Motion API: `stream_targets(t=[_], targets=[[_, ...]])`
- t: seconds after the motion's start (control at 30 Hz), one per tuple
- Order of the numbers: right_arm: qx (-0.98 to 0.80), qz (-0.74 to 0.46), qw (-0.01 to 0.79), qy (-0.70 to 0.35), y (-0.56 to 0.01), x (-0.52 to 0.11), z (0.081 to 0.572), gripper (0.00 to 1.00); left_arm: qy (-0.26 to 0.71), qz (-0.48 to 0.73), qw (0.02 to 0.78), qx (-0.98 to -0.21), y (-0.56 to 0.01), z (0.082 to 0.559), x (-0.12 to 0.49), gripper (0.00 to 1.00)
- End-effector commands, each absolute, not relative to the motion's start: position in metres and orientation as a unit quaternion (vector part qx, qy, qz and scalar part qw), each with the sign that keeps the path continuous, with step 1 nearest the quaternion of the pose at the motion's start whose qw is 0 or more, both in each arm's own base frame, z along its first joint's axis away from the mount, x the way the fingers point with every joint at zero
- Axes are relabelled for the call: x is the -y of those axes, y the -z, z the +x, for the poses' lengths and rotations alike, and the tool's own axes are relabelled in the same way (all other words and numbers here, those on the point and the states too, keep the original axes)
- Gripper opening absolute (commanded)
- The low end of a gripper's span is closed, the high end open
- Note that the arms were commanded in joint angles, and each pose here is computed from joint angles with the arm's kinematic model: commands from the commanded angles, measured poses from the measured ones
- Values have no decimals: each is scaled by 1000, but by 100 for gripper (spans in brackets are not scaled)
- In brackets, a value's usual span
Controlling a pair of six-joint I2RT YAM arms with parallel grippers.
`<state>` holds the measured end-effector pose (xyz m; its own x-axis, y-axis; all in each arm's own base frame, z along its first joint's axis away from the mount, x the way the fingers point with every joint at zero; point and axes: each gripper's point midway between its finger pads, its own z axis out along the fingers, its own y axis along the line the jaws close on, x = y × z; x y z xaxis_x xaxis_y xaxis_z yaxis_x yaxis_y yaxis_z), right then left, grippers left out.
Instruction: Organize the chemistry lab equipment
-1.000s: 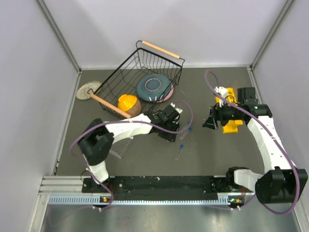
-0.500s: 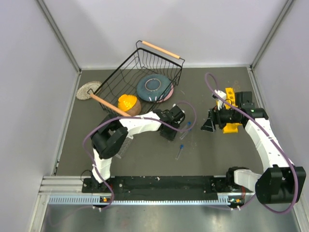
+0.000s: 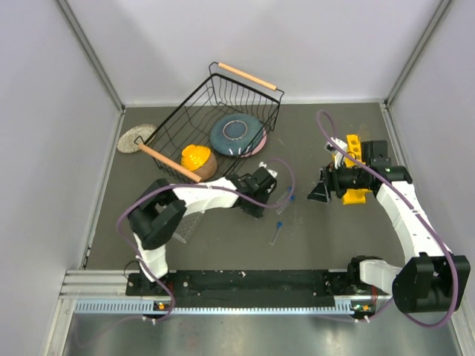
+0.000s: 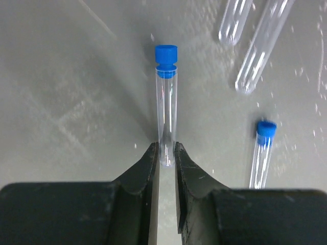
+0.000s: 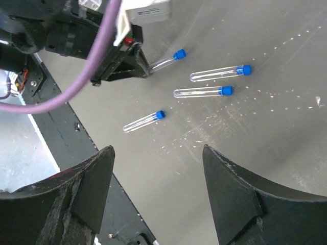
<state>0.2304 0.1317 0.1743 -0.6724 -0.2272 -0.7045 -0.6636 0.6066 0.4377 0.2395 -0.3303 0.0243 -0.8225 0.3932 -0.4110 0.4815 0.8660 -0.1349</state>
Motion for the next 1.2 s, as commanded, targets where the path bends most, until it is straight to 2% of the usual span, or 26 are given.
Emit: stream_targets(t=[0.0, 0.13, 0.2, 0.37, 0.47, 0.67, 0.77, 0.87, 1.17], targets=[[-817, -275, 313, -397, -186, -145, 224, 70, 237, 210, 257, -913, -75, 233, 348, 5], [-804, -233, 281, -468, -199, -160, 219, 70, 374, 177, 327, -850, -146, 222, 364, 5], [-794, -220, 295, -483, -208, -165, 229, 70, 424, 162, 349, -820, -170, 220, 372, 6], [-781, -188, 321, -502, -238, -184, 244, 70, 483, 177, 360, -778, -212, 208, 381, 5], [-783, -180, 336, -491, -249, -199, 252, 68, 490, 200, 363, -767, -221, 202, 379, 5], [-786, -189, 311, -500, -259, -229, 249, 62, 484, 222, 361, -766, -227, 194, 373, 5], [-789, -192, 303, -498, -260, -236, 251, 54, 477, 224, 364, -768, -227, 193, 368, 5], [-792, -197, 284, -503, -259, -242, 247, 40, 472, 224, 367, -770, -226, 192, 364, 5], [-797, -221, 243, -507, -255, -255, 232, 27, 456, 216, 377, -777, -219, 194, 353, 6]])
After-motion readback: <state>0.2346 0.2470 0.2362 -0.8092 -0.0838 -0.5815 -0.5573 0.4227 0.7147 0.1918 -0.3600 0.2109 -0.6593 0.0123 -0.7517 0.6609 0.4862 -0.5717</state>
